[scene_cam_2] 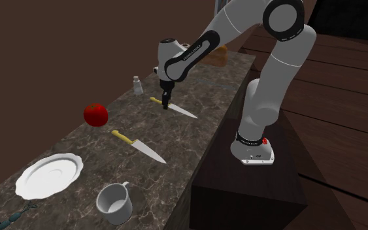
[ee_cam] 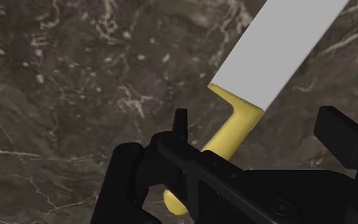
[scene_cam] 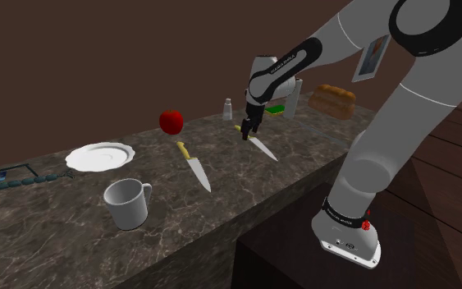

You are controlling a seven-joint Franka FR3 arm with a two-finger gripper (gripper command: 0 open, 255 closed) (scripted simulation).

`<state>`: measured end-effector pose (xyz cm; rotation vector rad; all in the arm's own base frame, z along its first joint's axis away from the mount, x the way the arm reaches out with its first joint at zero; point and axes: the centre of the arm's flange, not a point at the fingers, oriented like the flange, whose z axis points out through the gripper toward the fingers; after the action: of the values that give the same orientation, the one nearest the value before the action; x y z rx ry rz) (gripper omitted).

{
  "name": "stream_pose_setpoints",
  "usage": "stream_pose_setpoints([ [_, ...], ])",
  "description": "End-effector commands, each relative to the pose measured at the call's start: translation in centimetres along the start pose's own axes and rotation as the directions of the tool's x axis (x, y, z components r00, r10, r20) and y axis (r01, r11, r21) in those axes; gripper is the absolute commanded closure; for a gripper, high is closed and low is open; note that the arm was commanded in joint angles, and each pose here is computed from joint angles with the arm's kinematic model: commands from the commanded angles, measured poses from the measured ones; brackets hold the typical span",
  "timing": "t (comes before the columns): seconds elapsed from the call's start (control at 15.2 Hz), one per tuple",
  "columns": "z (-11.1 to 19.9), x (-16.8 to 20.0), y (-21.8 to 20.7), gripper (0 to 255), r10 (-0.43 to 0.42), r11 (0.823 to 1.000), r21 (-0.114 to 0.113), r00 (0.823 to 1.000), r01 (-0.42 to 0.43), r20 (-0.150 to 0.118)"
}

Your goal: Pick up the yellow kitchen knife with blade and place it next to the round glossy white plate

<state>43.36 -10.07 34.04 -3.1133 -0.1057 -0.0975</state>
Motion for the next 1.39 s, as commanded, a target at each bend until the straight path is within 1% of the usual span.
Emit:
stream_pose_setpoints([
  [0.0,0.0,0.0,0.0,0,0.000,1.000,0.000,1.000,0.000,0.000],
  [0.13,0.0,0.0,0.0,0,0.000,1.000,0.000,1.000,0.000,0.000],
  [0.2,0.0,0.0,0.0,255,0.000,1.000,0.000,1.000,0.000,0.000],
  [0.79,0.0,0.0,0.0,255,0.000,1.000,0.000,1.000,0.000,0.000],
  [1.32,-4.2,0.3,-0.1,255,0.000,1.000,0.000,1.000,0.000,0.000],
])
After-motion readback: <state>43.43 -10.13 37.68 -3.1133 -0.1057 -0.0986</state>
